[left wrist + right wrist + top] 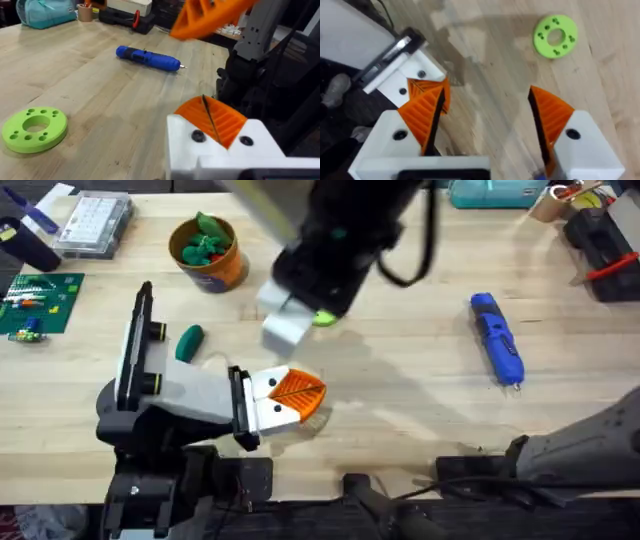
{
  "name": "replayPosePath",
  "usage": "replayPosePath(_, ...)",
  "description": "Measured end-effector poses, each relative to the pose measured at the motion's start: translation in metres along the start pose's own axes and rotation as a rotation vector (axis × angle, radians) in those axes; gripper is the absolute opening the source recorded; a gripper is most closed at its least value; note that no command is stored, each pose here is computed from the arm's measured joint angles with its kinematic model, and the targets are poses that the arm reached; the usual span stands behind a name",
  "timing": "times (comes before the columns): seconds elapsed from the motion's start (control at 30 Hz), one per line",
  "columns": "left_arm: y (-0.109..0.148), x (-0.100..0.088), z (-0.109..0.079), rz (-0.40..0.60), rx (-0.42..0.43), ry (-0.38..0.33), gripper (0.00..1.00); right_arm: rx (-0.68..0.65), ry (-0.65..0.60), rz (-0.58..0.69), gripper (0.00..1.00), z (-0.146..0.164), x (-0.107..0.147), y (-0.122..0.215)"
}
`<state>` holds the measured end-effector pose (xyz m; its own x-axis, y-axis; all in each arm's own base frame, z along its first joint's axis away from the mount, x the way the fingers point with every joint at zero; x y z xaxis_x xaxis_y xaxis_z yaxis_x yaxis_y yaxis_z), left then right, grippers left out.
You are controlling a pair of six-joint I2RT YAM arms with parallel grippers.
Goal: Pick up the gripper from the table and insert it into the empty holder that is missing its gripper. Then pick up a screw, insert it into the mounting hole, and use the screwdriver to tighten it. Finally, clean up the table by picking up the vegetable and placing it into the bucket.
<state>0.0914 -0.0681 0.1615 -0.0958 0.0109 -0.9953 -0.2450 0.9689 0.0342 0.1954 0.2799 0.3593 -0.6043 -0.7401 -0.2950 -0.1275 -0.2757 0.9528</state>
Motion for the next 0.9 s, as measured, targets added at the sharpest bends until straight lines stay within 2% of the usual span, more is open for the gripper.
replayPosePath(0.5,0.000,0.000,0.000,0.000,0.000,0.000,0.005,0.070,-0.281,0.041,0.978,-0.077,0.029,0.024)
replayPosePath(0.73,0.000,0.000,0.000,0.000,0.000,0.000,0.005,0.112,-0.437,0.005,0.978,-0.113,0.065,0.031)
replayPosePath(0.9,0.000,0.000,0.000,0.000,0.000,0.000,0.005,0.147,-0.564,-0.021,0.978,-0.134,0.106,0.025)
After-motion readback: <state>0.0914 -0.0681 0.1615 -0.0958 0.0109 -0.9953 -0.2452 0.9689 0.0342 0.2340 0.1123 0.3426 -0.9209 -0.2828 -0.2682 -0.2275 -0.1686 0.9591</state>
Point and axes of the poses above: each hand's point on the last joint's axis, 136 mm out from that joint toward the fingers, its own y axis back along the fingers, its own z axis along the line the jaws close on, x = y × z, the point moved 10 cm from there along y, back along the fingers, and after that the axes turned 8 degrees about -y, right-handed, at the moved point
